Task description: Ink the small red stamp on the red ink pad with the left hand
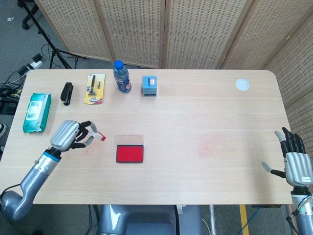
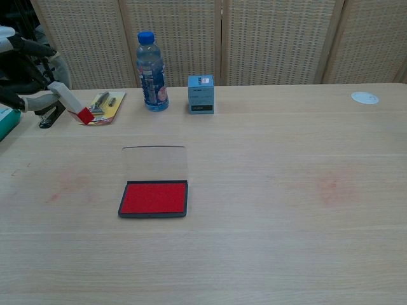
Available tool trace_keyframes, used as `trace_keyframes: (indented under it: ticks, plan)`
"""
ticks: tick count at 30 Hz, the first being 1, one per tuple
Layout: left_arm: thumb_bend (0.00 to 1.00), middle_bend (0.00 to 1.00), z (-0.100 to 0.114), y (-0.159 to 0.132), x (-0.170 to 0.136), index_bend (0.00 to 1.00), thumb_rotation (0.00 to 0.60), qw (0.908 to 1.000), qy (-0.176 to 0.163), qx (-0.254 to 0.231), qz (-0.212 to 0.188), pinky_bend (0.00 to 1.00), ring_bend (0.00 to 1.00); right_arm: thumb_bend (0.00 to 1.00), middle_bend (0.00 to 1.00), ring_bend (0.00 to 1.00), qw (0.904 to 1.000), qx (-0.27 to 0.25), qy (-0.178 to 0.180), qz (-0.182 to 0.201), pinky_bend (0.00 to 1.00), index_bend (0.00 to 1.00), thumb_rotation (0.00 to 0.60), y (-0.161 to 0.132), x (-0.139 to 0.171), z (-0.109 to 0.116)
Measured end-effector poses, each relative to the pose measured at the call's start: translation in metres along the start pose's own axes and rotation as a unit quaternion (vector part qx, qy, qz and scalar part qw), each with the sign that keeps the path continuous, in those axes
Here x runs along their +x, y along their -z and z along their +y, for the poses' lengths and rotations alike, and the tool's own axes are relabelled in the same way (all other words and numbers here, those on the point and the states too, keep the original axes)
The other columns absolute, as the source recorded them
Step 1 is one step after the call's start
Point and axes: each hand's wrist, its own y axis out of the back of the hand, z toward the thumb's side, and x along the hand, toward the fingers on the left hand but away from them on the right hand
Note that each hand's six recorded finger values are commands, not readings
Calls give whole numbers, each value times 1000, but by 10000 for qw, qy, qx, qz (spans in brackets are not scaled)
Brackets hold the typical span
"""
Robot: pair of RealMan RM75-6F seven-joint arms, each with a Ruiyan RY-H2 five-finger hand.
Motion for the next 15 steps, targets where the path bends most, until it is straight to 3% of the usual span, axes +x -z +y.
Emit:
trace_keyframes:
  ticks: [7,15]
  plan:
    - [429,1000,-8,-19,-28,601,600,9984,218,323,-402,990,1000,40,0,0,10000,16,-17,5,0,0,600,0,0,-1]
    - [428,1000,-47,-19,-29,601,600,9944,610,713,-488,991,1000,40,0,0,10000,40,-32,24,0,0,600,-3,1,-3]
